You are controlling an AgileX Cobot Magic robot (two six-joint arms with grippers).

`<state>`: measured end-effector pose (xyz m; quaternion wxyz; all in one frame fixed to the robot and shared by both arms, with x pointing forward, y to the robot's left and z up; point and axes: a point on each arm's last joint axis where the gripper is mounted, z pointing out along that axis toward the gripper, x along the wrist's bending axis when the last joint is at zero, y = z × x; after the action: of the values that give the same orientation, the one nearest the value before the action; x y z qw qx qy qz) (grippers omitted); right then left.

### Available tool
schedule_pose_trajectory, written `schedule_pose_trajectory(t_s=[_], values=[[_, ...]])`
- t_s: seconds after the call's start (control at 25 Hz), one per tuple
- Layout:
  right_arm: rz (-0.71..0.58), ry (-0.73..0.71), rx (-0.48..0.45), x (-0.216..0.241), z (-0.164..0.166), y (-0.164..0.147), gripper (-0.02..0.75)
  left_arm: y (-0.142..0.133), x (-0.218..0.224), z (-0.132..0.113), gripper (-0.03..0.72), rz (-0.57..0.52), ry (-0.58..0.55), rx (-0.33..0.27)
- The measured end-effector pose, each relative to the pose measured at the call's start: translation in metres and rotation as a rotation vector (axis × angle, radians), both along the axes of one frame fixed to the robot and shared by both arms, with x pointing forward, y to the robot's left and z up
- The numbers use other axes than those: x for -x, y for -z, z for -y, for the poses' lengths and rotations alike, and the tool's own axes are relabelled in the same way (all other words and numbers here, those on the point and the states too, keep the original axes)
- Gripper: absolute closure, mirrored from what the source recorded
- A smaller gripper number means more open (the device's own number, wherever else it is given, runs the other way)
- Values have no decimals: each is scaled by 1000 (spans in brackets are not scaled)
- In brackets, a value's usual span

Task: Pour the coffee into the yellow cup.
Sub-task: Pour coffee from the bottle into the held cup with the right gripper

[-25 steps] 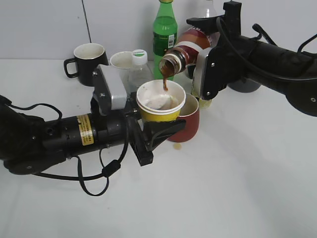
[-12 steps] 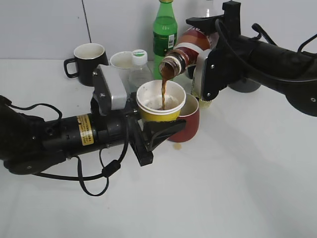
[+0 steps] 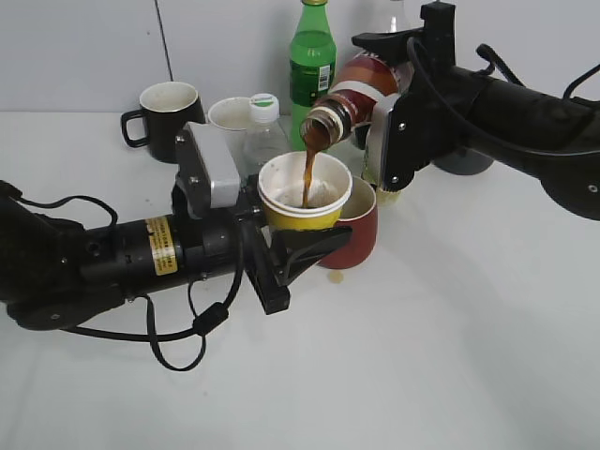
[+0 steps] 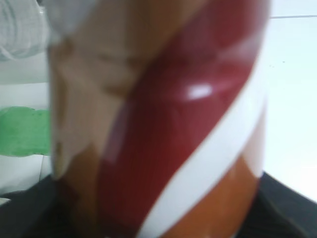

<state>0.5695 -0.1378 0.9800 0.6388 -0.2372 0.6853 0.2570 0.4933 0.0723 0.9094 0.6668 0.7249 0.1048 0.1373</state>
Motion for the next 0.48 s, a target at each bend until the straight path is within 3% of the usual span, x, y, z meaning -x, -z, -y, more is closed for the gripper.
schedule_pose_trajectory(t_s=[0.48], values=[[17,-6,-8,0,0,-2,232,0,0,0,265,0,1,0]])
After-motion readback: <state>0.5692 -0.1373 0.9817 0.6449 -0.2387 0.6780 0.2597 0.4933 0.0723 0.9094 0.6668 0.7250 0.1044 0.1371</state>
